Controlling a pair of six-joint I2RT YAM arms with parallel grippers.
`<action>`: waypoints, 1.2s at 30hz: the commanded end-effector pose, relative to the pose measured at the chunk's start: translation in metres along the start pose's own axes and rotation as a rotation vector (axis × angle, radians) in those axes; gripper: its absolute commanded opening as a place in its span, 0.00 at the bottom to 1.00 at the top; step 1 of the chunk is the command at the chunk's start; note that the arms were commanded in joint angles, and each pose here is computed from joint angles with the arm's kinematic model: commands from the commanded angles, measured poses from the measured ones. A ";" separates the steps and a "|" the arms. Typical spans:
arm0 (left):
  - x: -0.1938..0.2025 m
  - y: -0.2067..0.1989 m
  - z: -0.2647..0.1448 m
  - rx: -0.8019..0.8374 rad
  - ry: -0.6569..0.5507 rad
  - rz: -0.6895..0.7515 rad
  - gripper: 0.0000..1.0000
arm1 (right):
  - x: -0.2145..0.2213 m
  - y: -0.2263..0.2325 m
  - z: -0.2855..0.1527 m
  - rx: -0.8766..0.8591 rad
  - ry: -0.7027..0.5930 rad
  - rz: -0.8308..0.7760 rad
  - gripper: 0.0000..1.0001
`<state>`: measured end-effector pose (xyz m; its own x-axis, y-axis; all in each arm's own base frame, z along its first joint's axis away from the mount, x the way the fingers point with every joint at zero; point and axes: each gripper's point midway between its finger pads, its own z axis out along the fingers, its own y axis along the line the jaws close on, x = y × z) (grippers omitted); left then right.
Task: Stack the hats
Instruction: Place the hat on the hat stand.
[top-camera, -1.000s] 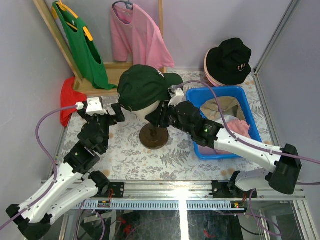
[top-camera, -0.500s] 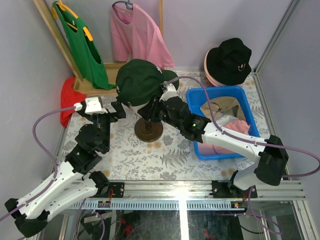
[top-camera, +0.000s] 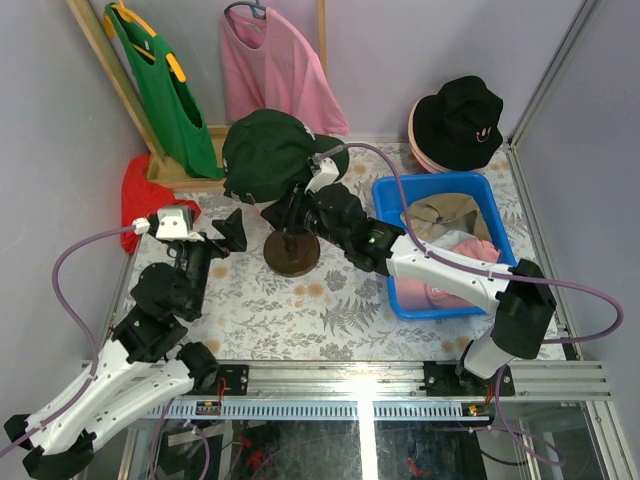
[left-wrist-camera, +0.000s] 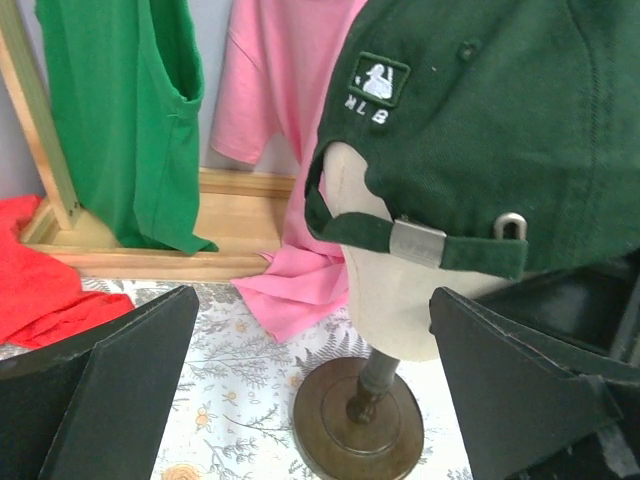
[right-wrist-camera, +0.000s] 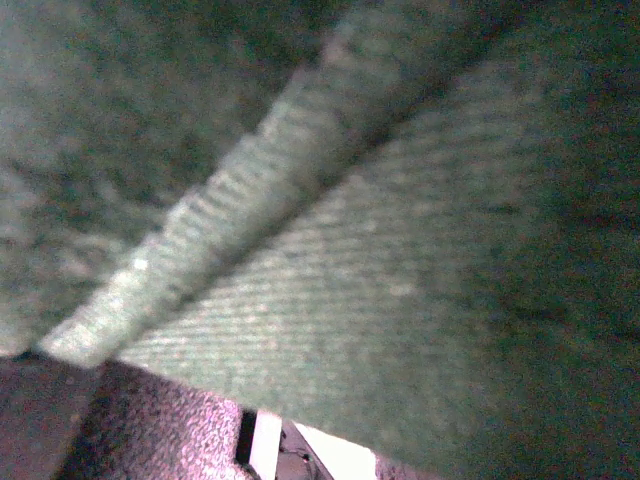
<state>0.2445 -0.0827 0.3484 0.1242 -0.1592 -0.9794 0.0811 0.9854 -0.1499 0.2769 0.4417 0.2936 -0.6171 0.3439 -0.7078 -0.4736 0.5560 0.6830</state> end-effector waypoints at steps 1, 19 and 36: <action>0.011 -0.006 -0.014 0.071 0.046 -0.047 1.00 | -0.031 0.033 0.001 -0.083 -0.087 0.012 0.36; -0.021 -0.001 -0.004 -0.096 -0.038 -0.585 0.97 | -0.008 0.002 -0.065 -0.030 -0.021 -0.008 0.42; -0.019 0.035 -0.010 -0.324 -0.201 -1.186 0.84 | -0.110 -0.023 -0.150 0.028 -0.245 0.067 0.47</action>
<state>0.2330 -0.0527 0.3586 0.2221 -0.9155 -0.3354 -0.0229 0.3390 -0.9405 0.2428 0.3004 0.3560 -0.4963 0.4654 -0.7328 -0.4494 0.5845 0.6756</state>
